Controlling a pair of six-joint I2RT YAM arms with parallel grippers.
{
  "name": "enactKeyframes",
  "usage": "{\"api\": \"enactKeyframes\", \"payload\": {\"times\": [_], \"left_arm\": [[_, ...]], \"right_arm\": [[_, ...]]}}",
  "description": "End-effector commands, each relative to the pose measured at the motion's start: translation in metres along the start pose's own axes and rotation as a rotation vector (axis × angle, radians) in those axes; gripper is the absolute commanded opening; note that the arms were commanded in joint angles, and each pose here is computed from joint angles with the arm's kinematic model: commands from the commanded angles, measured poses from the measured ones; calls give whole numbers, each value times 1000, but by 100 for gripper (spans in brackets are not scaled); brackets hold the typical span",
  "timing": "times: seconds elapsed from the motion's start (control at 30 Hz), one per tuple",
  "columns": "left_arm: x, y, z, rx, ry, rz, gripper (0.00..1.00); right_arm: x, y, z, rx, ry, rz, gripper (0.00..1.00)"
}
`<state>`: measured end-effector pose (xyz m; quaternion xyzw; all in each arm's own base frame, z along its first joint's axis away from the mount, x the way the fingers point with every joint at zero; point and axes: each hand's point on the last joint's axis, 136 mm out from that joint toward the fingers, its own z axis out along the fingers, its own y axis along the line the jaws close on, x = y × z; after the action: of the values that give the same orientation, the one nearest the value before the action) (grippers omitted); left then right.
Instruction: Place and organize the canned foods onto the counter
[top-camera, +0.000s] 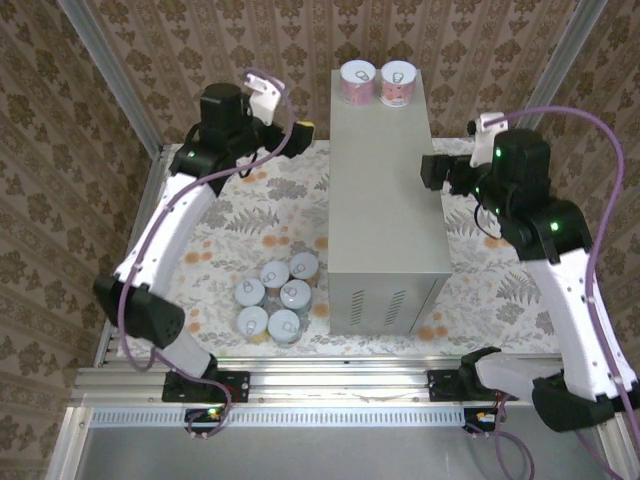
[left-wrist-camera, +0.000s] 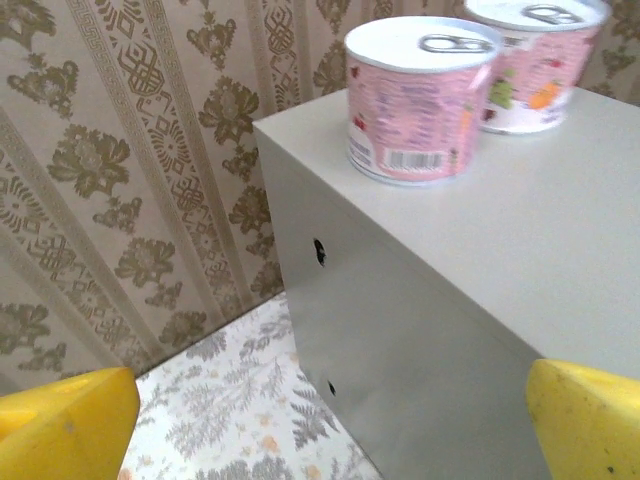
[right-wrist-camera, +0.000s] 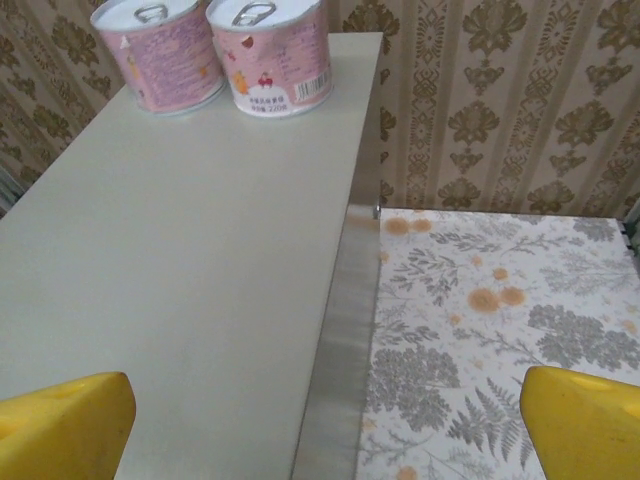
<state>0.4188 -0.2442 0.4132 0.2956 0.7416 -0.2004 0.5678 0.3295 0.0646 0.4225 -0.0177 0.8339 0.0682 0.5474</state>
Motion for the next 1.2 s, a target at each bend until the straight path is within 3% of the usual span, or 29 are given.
{"api": "enactKeyframes", "payload": {"times": [0.0, 0.5, 0.8, 1.17], "left_arm": [[2, -15, -29, 37, -16, -23, 100], [44, -57, -133, 77, -39, -71, 100], [62, -65, -153, 80, -35, -87, 100], [70, -65, -154, 67, -35, -86, 100]], "right_arm": [[-26, 15, 15, -126, -26, 36, 100], [-26, 4, 116, -241, 98, 124, 100], [-18, 2, 146, -244, 142, 116, 100], [-10, -3, 176, -226, 199, 123, 100]]}}
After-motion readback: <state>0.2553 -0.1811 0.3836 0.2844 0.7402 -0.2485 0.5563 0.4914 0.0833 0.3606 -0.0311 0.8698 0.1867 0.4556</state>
